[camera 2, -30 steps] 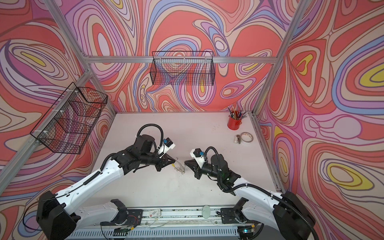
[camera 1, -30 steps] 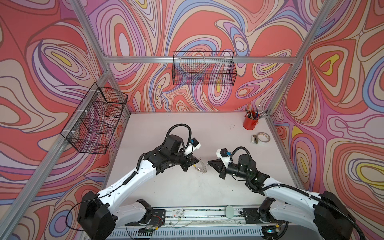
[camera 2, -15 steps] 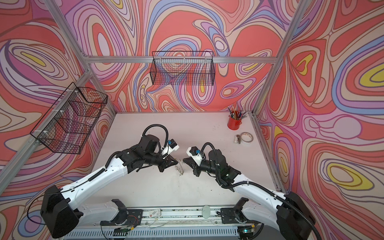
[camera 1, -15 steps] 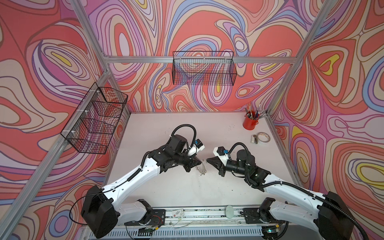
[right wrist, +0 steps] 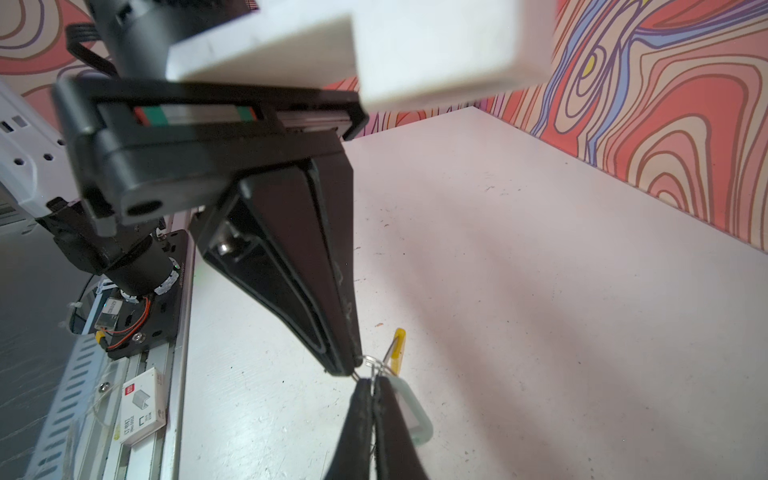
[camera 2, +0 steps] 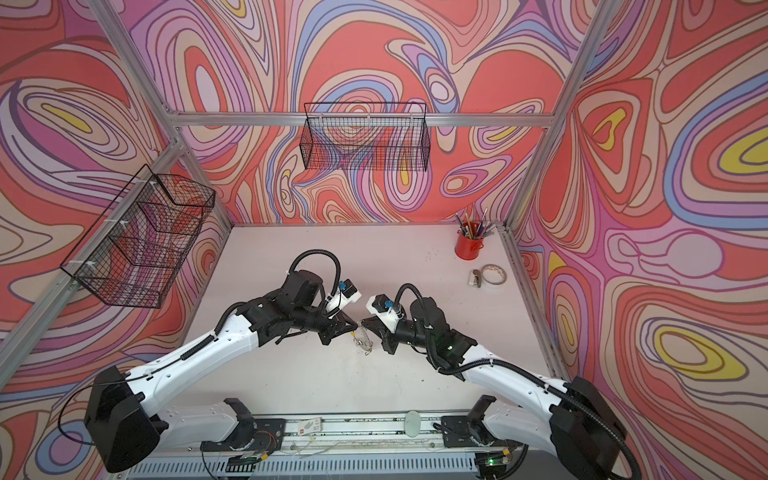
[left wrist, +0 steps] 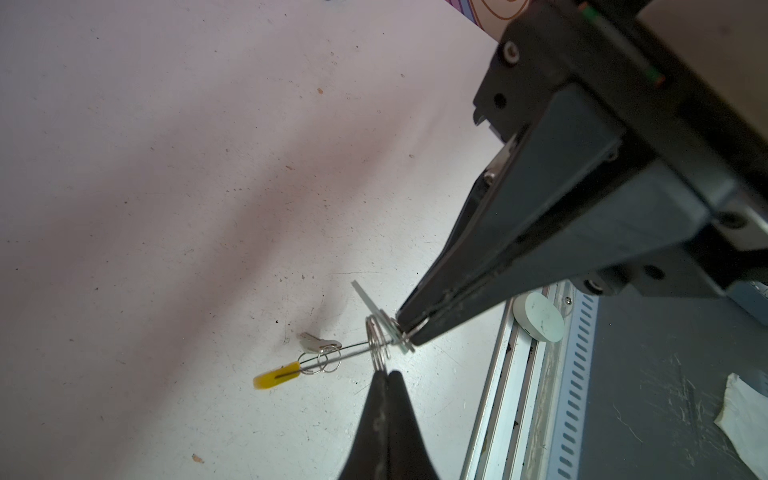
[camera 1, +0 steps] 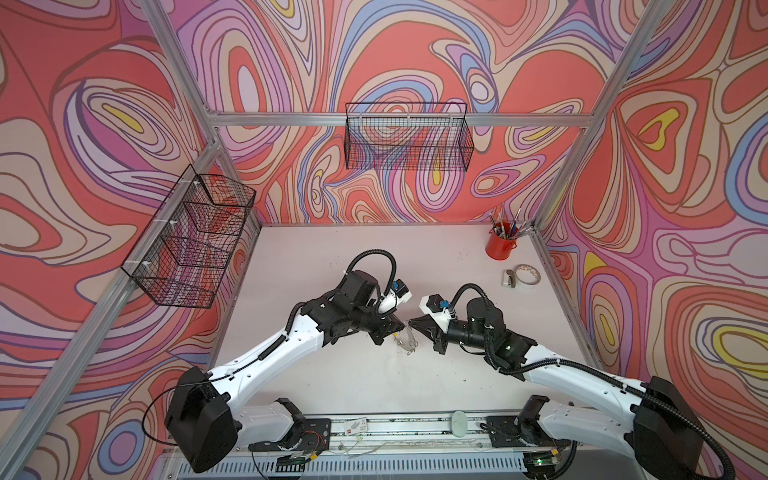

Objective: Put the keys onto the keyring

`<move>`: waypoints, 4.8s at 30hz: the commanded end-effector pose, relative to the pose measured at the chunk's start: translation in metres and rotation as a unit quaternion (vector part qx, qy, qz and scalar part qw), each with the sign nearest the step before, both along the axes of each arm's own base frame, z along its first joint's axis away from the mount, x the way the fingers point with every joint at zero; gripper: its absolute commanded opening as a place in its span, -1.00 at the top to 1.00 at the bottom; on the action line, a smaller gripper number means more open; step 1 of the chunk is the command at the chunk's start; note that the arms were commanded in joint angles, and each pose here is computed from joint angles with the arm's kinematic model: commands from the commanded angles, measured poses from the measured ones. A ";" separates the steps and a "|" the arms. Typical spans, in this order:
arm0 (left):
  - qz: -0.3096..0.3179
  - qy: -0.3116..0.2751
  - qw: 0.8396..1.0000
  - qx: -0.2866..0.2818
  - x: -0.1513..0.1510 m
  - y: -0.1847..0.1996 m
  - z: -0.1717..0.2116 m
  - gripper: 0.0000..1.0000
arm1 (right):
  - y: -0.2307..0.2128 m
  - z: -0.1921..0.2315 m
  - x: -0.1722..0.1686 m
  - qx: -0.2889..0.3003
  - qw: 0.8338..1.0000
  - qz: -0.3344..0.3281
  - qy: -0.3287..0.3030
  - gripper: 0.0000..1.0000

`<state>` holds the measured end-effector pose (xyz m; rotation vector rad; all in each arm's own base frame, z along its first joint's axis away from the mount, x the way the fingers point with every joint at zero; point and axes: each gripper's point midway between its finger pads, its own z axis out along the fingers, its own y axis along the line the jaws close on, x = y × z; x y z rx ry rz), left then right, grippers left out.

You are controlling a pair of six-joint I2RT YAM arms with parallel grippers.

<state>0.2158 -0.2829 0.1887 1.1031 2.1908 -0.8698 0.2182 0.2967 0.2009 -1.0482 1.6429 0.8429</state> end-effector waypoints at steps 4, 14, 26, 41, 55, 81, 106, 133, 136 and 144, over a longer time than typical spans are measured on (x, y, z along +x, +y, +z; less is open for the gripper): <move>0.000 -0.017 1.000 -0.015 0.003 -0.006 0.014 1.00 | 0.006 0.002 0.001 -0.007 1.000 0.004 -0.009 1.00; -0.004 -0.017 1.000 -0.011 0.001 -0.007 0.011 1.00 | 0.006 0.001 0.008 -0.016 1.000 -0.017 -0.012 1.00; -0.009 -0.017 1.000 -0.008 -0.001 -0.008 0.009 1.00 | 0.005 0.001 0.016 -0.010 0.999 -0.046 0.007 1.00; 0.025 -0.079 0.996 -0.023 0.009 0.000 0.023 1.00 | 0.003 -0.021 0.019 -0.009 0.994 -0.072 0.081 1.00; 0.079 -0.124 0.988 -0.043 0.022 0.002 0.034 1.00 | -0.002 -0.027 0.016 0.002 0.991 -0.073 0.114 1.00; 0.082 -0.005 0.996 0.037 0.012 0.003 -0.025 0.22 | -0.084 -0.151 0.063 -0.053 0.868 -0.337 0.361 0.31; 0.095 -0.038 0.994 0.047 0.015 0.015 -0.018 0.09 | -0.078 -0.161 0.065 -0.067 0.861 -0.330 0.382 0.98; -0.066 -0.202 0.977 -0.032 -0.014 0.003 0.006 -0.09 | -0.035 -0.041 0.042 0.011 0.946 -0.176 0.272 1.00; -0.052 -0.176 0.983 -0.027 -0.005 -0.004 0.000 -0.12 | -0.034 -0.031 0.041 0.015 0.952 -0.174 0.253 1.00; 0.028 -0.133 0.990 -0.032 0.003 0.010 -0.012 -0.36 | -0.041 -0.031 0.048 0.021 0.947 -0.205 0.247 1.00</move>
